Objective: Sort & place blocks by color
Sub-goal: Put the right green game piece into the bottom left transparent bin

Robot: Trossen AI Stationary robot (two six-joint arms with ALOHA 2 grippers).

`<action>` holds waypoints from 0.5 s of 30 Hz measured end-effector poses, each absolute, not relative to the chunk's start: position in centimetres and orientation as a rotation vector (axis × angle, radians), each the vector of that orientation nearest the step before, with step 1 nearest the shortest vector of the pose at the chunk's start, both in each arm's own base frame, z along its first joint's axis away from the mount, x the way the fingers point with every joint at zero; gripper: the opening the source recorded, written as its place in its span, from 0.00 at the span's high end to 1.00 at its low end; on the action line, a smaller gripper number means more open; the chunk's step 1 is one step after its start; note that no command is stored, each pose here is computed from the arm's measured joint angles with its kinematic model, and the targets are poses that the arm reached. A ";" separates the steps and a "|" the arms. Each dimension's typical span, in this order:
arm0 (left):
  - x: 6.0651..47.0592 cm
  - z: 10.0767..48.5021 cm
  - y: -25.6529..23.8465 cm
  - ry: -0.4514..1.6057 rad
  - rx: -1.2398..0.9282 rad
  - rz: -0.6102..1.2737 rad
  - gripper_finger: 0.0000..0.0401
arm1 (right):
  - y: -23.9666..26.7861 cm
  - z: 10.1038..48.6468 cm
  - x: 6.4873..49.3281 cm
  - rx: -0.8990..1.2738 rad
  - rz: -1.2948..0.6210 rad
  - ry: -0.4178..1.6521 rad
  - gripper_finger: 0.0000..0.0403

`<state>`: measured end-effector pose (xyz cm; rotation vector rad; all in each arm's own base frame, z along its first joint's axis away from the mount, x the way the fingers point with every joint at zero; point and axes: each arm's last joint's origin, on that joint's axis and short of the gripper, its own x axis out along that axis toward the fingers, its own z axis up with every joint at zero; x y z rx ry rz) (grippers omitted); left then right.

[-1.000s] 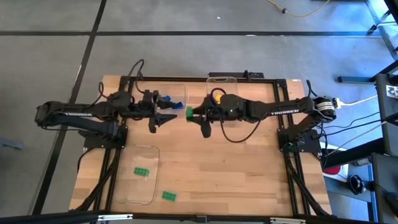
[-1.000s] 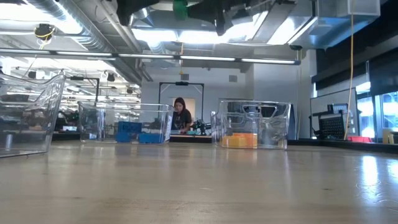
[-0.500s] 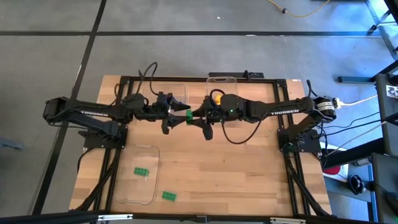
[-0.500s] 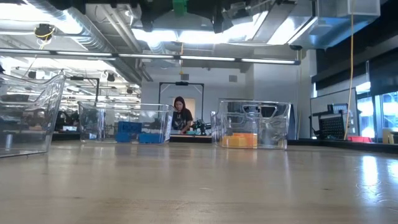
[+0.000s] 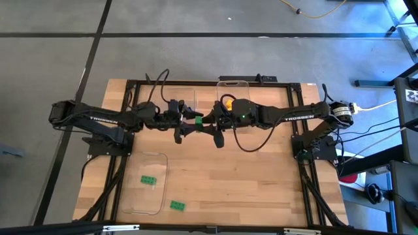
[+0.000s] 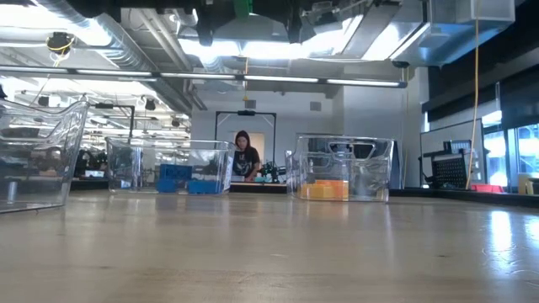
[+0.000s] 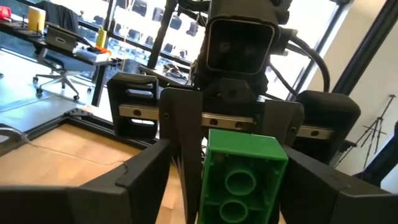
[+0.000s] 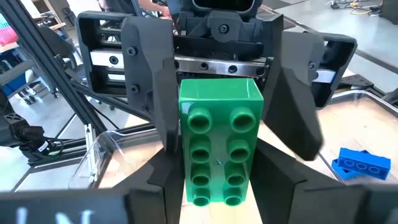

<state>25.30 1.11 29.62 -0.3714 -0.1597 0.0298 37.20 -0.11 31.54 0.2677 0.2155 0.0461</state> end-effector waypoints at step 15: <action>25.0 29.9 1.6 -0.161 -0.406 0.001 0.68 | -0.1 31.7 37.0 0.313 0.042 0.222 0.36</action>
